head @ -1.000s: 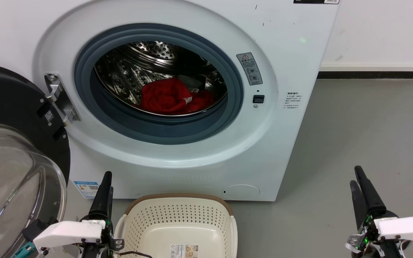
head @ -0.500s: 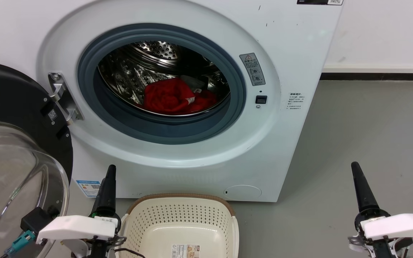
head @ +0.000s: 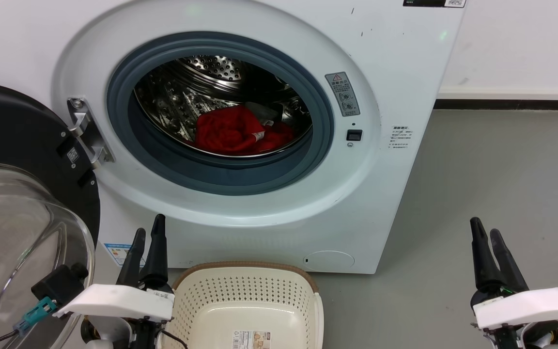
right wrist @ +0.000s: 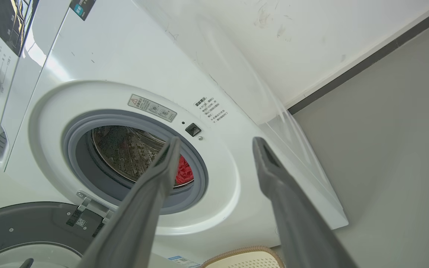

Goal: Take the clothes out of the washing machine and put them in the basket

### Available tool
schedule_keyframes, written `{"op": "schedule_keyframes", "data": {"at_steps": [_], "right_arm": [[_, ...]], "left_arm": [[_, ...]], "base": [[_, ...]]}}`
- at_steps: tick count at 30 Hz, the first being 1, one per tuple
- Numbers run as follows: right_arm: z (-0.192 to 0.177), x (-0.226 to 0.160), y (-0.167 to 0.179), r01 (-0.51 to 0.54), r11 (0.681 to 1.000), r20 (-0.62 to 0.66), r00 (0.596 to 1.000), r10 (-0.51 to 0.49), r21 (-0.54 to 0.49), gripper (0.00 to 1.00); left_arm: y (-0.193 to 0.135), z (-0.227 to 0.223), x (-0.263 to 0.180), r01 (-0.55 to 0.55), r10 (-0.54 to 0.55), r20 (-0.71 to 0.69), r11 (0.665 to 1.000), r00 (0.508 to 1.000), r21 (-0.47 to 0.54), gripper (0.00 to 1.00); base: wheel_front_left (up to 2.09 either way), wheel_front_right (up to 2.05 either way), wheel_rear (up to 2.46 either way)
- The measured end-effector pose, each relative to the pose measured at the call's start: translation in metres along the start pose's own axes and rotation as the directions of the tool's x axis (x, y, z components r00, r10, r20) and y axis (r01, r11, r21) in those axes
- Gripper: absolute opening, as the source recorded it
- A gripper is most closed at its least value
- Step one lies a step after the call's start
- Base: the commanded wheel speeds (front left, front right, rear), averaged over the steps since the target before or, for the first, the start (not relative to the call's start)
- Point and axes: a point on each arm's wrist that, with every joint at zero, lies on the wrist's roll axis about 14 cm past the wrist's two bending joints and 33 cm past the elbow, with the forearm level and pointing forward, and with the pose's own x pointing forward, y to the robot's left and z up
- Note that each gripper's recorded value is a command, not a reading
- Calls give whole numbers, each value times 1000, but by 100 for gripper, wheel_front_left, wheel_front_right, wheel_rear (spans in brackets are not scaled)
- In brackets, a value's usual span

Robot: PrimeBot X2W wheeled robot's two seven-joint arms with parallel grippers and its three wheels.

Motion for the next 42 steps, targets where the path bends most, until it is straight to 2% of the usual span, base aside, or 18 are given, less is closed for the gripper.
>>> {"op": "schedule_keyframes", "data": {"at_steps": [10, 11, 23, 24, 42], "right_arm": [[-4, -3, 0, -9, 987, -8, 1000, 8, -162, 100], [-3, -3, 0, -13, 979, -5, 1000, 12, -203, 100], [-4, -4, 3, -33, 941, -16, 999, 29, -338, 100], [-5, -4, 3, -36, 929, -21, 999, 31, -369, 100], [-8, -6, 5, -60, 853, -47, 998, 42, -518, 100]], "left_arm": [[-8, 3, 3, 33, -35, 11, 985, 999, 169, 100], [-9, 4, 4, 40, -44, 12, 976, 999, 216, 100], [-13, 1, 6, 67, -72, -4, 919, 997, 390, 100], [-12, -2, 6, 66, -68, -11, 905, 998, 421, 100], [-12, -9, 4, 88, -86, -31, 813, 996, 575, 100]], "base": [[0, 0, 0], [0, 0, 0], [0, 0, 0], [0, 0, 0], [0, 0, 0]]}}
